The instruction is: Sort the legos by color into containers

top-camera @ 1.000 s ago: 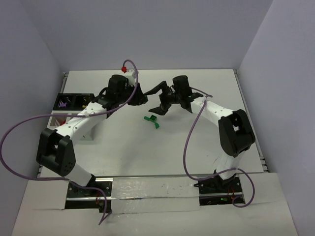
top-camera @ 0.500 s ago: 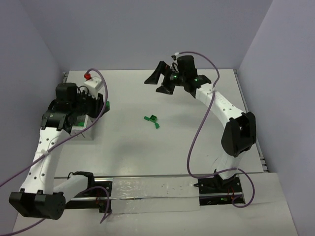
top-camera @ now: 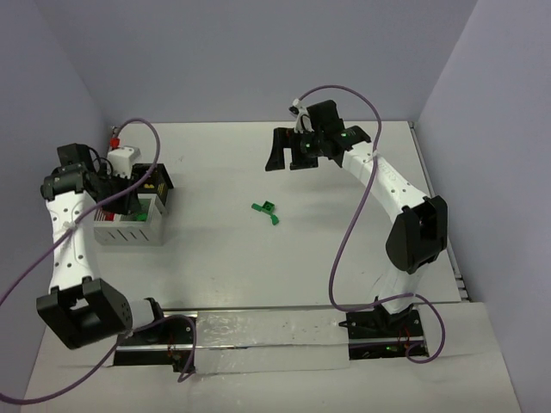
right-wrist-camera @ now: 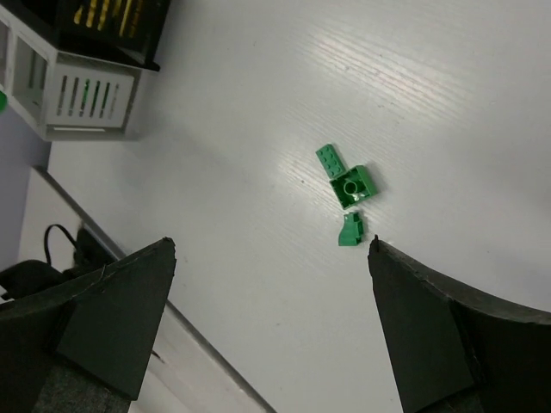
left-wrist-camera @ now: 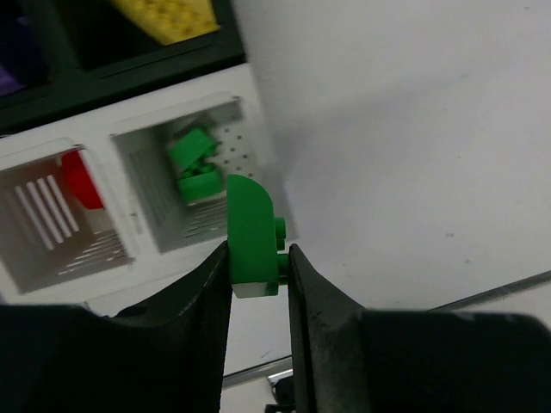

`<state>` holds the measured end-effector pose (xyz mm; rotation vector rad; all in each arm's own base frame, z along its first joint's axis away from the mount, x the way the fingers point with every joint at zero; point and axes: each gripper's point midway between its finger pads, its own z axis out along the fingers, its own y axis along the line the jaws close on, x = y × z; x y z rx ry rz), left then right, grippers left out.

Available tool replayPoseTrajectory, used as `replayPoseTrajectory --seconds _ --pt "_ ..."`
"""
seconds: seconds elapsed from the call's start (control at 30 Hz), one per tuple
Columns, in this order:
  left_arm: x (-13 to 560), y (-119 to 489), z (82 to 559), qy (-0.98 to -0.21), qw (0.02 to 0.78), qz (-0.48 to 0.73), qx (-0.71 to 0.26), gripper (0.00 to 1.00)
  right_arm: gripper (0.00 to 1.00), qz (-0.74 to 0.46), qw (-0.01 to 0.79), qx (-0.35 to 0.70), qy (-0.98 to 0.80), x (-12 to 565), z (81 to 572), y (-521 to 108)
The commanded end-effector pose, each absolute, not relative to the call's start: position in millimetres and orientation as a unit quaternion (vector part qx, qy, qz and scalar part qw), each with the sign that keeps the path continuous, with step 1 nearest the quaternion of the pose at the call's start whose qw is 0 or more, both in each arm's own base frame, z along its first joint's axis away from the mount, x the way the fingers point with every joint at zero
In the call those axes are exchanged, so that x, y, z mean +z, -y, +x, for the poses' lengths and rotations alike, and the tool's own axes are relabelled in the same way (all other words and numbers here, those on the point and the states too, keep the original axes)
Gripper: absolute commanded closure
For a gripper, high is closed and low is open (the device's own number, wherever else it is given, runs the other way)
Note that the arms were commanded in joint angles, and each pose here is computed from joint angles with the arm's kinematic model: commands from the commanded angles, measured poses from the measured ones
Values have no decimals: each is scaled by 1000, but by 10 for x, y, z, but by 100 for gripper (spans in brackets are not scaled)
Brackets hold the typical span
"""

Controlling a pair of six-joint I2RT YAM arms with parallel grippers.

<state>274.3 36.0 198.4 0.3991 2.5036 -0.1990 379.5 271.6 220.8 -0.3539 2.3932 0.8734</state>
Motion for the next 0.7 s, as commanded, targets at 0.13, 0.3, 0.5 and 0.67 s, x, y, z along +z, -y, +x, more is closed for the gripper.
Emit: replayPoseTrajectory --seconds 0.13,0.3,0.5,0.67 --pt "1998 -626 2905 -944 286 158 -43 87 0 -181 293 309 -887 2217 3689 -2653" --pt "1893 -666 2967 -948 277 150 -43 81 0 -196 284 314 -885 2172 3631 -2661" --pt "1779 -753 3039 -951 272 141 -29 68 0 -197 282 312 -886 2148 3621 -2648" --pt "1882 -803 3166 -945 295 142 -15 46 0 -197 282 308 -887 2127 3618 -2633"
